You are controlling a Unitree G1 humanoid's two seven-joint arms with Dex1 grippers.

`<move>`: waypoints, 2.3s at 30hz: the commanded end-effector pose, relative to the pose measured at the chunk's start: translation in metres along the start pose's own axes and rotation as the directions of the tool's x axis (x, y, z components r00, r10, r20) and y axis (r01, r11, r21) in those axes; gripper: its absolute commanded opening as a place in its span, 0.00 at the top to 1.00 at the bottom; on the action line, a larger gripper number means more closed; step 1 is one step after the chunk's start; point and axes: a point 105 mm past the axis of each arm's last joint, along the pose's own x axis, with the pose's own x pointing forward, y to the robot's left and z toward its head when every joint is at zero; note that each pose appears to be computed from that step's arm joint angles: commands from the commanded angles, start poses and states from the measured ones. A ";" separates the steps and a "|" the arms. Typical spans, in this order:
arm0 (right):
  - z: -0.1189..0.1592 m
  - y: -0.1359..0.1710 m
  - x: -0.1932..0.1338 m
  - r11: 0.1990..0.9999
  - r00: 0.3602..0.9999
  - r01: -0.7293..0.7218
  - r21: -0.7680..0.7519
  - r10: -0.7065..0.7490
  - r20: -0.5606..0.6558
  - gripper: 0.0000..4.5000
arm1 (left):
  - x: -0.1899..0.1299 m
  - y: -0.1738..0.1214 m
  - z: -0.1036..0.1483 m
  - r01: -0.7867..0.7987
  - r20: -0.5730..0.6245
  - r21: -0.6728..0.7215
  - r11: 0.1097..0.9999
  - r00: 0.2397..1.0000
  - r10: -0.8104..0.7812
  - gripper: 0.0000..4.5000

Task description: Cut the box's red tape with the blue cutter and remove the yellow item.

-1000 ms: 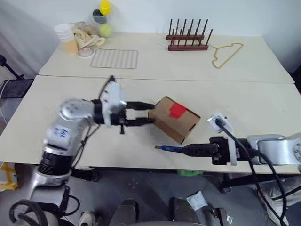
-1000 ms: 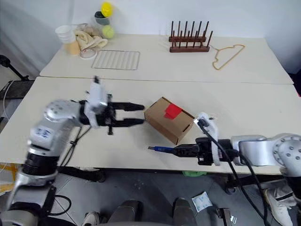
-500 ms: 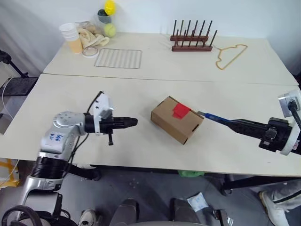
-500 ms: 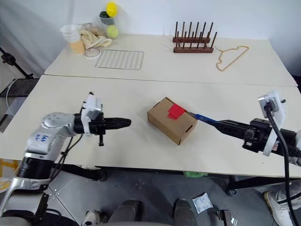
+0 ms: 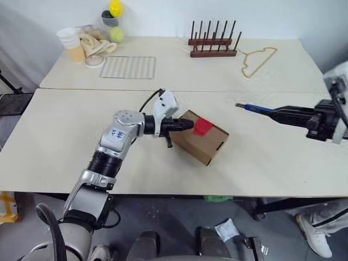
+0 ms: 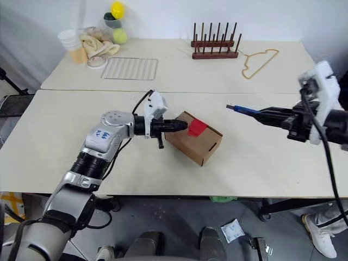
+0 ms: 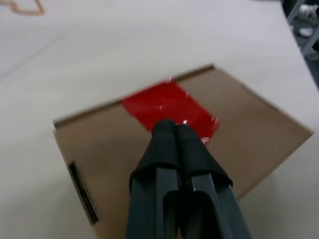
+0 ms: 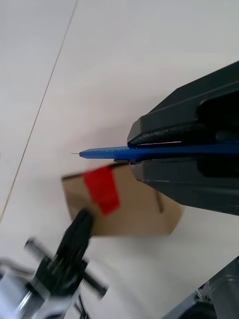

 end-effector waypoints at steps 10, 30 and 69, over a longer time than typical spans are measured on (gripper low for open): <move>0.023 0.015 0.057 0.987 0.992 -0.037 -0.154 0.017 -0.127 0.98 | 0.001 -0.011 0.016 0.045 -0.003 0.006 0.999 0.999 -0.045 1.00; 0.010 0.005 0.090 0.971 0.980 -0.090 -0.222 0.047 -0.194 0.98 | -0.002 -0.017 0.009 0.070 -0.052 -0.077 0.995 0.996 -0.074 1.00; -0.007 0.002 0.093 0.956 0.969 -0.120 -0.266 0.054 -0.242 0.98 | -0.009 -0.018 -0.001 0.039 -0.079 -0.091 0.995 0.996 -0.046 1.00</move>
